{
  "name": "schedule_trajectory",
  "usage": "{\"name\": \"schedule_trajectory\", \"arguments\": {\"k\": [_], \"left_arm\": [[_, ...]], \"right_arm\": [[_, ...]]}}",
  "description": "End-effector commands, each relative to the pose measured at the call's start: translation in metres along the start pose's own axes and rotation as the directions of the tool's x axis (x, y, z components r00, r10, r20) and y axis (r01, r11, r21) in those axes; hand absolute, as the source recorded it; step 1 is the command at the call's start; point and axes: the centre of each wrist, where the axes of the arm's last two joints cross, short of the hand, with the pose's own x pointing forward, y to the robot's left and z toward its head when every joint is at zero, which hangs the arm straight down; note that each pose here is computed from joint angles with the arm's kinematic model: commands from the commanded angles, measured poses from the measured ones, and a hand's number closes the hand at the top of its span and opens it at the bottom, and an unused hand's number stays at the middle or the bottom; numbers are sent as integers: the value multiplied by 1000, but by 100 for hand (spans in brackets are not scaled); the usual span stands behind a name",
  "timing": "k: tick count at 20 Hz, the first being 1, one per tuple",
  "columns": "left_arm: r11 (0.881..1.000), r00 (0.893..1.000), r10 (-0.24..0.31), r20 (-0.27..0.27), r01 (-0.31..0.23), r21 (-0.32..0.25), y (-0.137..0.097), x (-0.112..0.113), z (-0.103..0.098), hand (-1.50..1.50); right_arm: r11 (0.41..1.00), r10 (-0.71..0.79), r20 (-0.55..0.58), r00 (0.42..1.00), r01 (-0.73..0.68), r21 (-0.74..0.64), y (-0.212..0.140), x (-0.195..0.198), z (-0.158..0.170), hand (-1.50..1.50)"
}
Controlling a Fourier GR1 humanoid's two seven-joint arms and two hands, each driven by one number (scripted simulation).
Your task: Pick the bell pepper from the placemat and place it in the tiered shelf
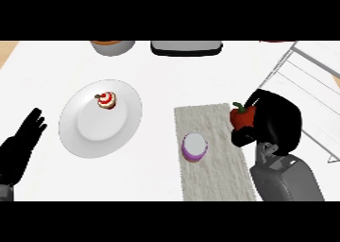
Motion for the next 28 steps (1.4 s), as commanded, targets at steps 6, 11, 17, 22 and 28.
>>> {"name": "schedule_trajectory", "arguments": {"k": [6,11,17,22,28], "left_arm": [[1000,1000,2,-1,-2,-6,-8,-11,6,0],[1000,1000,3,-4,-3,-4,-3,-5,0,0],[1000,1000,10,-12,-10,-10,-18,0,6,0],[1000,1000,8,6,-8,1,-10,9,-9,0],[1000,1000,-2,-7,2,-15,-6,8,-1,0]], "right_arm": [[946,-311,-15,950,308,-98,-85,-14,56,150],[883,-427,10,904,419,-211,-134,-24,82,150],[851,-440,51,897,434,-297,-169,-3,96,150],[831,-414,38,909,395,-391,-194,-7,69,150],[874,-286,-71,955,230,-428,-213,0,50,150]]}}
